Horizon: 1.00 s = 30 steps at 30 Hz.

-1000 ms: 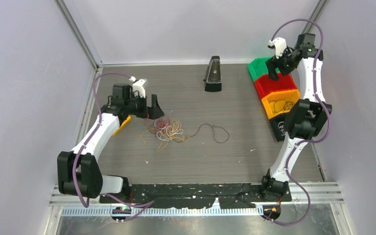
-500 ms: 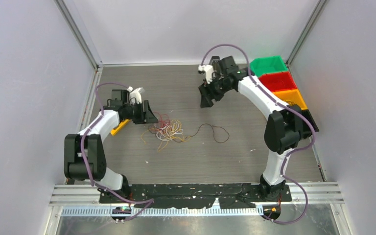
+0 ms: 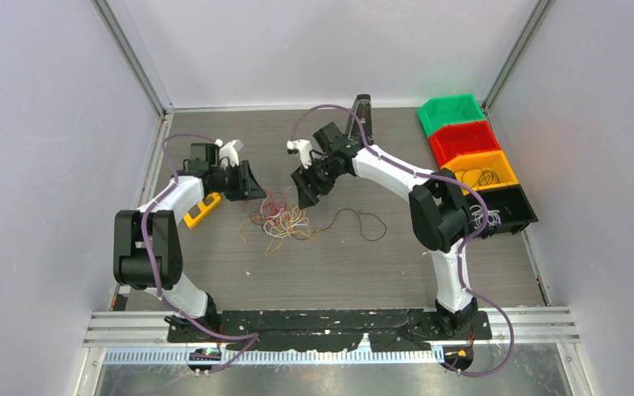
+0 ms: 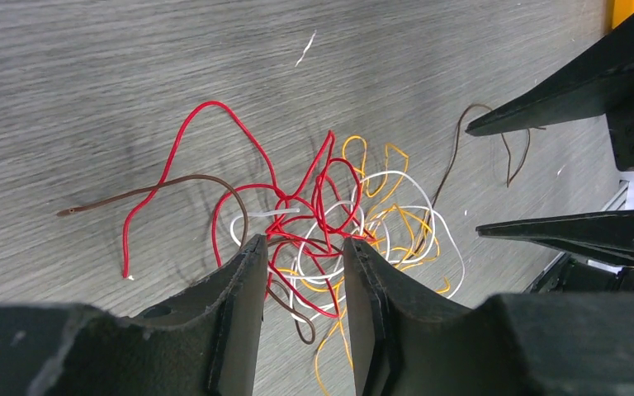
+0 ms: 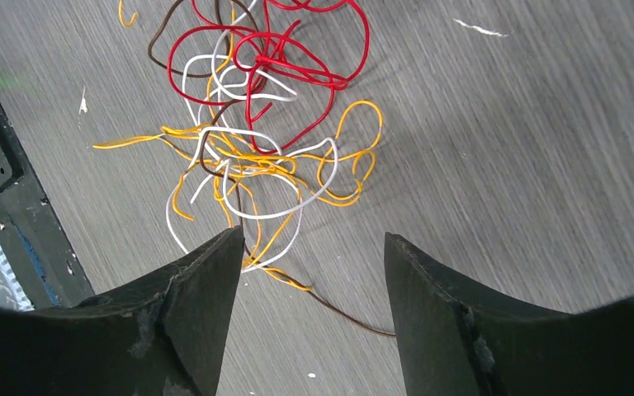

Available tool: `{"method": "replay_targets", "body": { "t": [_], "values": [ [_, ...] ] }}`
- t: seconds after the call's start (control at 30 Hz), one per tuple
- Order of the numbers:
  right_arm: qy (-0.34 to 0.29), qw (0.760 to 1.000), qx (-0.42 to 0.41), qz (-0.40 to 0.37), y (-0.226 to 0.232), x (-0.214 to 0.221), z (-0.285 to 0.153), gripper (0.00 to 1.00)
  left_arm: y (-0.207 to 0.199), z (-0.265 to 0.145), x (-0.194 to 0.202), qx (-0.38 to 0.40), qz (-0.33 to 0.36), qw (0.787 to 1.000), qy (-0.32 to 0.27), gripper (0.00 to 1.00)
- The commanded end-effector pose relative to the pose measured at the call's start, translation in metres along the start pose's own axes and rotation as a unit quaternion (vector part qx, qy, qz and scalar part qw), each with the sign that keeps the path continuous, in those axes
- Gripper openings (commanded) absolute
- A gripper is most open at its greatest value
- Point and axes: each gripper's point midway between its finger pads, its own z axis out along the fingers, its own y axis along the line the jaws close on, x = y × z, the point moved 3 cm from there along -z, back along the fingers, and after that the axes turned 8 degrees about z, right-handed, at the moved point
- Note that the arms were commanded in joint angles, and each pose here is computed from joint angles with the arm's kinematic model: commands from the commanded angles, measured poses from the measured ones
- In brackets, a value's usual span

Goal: Untangle the cables

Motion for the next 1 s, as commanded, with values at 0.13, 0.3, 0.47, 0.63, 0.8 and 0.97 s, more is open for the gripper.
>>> {"method": "replay_targets", "body": {
  "t": [0.13,0.3,0.47,0.63,0.8,0.97],
  "values": [
    [-0.004,1.0,-0.003,-0.006,0.007,0.003,0.003,0.68,-0.003,0.002,-0.003,0.02,-0.004,1.0,-0.014,0.47],
    [0.004,1.0,0.01,-0.001,0.008,0.008,0.011,0.71,-0.003,0.002,0.005,0.02,-0.011,1.0,-0.007,0.5],
    [0.005,1.0,0.019,-0.01,0.019,0.006,0.023,0.74,-0.008,-0.001,0.01,0.03,-0.011,0.999,-0.003,0.57],
    [0.016,1.0,0.023,-0.006,0.023,0.011,0.034,0.75,-0.011,-0.007,0.013,0.03,0.006,1.0,0.003,0.61],
    [0.031,0.999,0.039,-0.006,0.019,0.02,0.043,0.75,-0.011,-0.006,0.014,0.033,-0.003,0.999,0.006,0.62],
    [0.046,0.998,0.048,-0.009,0.013,0.031,0.051,0.6,-0.014,-0.002,0.025,0.044,-0.013,0.999,0.019,0.6]
  ]
}}
